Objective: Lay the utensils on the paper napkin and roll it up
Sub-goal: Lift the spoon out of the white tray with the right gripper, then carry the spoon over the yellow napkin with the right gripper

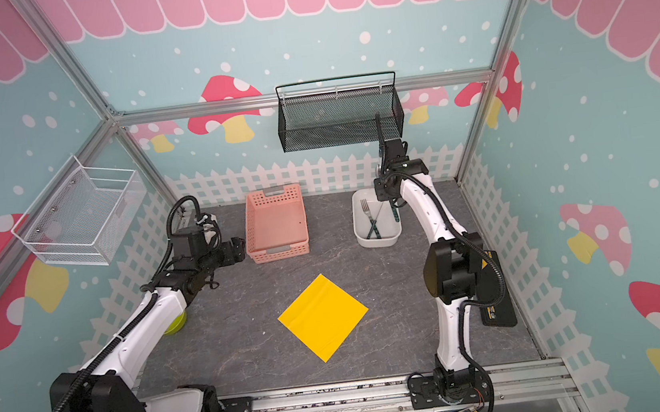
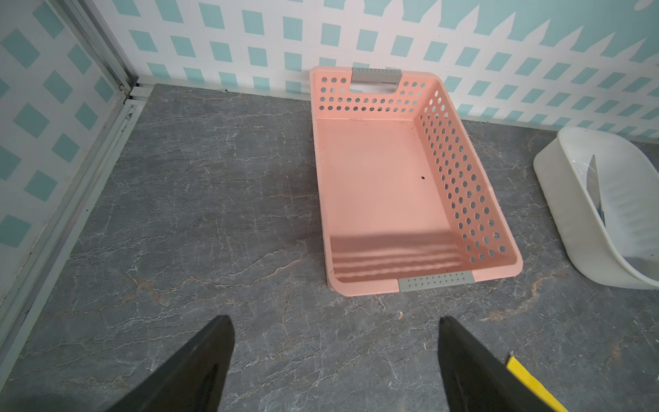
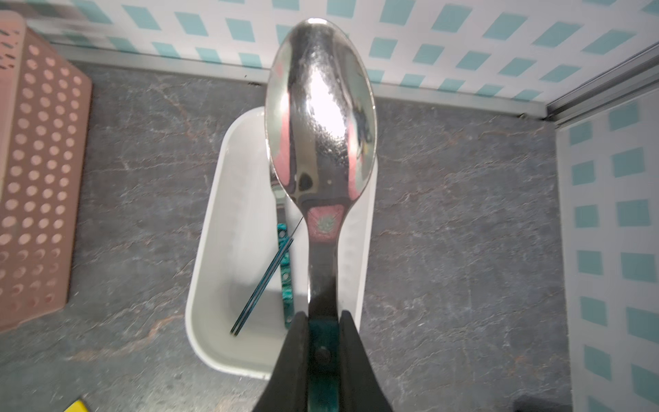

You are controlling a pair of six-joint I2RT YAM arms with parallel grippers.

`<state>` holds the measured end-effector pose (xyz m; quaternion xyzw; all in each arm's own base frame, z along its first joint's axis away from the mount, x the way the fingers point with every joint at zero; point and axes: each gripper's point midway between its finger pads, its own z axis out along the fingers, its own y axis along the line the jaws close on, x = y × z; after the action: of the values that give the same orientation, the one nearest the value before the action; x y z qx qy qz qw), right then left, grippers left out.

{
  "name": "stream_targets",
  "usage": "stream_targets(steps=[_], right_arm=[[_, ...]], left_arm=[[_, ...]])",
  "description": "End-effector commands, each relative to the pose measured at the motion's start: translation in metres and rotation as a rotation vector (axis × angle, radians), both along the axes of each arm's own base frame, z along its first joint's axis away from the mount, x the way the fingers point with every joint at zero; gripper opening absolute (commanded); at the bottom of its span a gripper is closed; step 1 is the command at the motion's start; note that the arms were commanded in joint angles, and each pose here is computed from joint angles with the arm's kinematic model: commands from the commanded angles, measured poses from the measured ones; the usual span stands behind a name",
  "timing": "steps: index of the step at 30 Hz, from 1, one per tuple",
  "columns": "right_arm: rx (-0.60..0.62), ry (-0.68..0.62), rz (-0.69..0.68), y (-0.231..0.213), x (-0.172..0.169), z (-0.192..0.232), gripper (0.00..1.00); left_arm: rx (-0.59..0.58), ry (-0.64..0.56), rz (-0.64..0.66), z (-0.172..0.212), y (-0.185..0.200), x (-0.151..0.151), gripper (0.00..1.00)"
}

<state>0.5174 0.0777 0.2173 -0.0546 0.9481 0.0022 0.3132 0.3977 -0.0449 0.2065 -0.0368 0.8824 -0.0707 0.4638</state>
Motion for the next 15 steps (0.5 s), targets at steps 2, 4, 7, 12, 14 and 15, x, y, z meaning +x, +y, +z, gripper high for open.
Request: stream_targets(steps=[2,4,7,12,14,15], right_arm=[[0.166,-0.023,0.039,0.032,-0.025,0.017,0.00],[0.203,-0.030,0.042,0.043,-0.040,0.019,0.00],[0.233,-0.008,0.036,0.059,-0.061,0.009,0.00],[0.281,0.012,0.016,0.093,-0.098,-0.009,0.00],[0.313,0.029,0.007,0.105,-0.113,-0.018,0.00],[0.327,0.041,0.005,0.112,-0.122,-0.024,0.00]], left_arm=[[-0.041,-0.034,-0.009,0.013,-0.005,0.000,0.91],[-0.060,-0.036,-0.019,0.014,-0.008,-0.001,0.91],[-0.089,-0.043,-0.031,0.018,-0.012,-0.002,0.91],[-0.118,-0.048,-0.041,0.023,-0.016,-0.006,0.91],[-0.135,-0.043,-0.045,0.023,-0.018,-0.009,0.91],[-0.145,-0.038,-0.047,0.023,-0.020,-0.010,0.91]])
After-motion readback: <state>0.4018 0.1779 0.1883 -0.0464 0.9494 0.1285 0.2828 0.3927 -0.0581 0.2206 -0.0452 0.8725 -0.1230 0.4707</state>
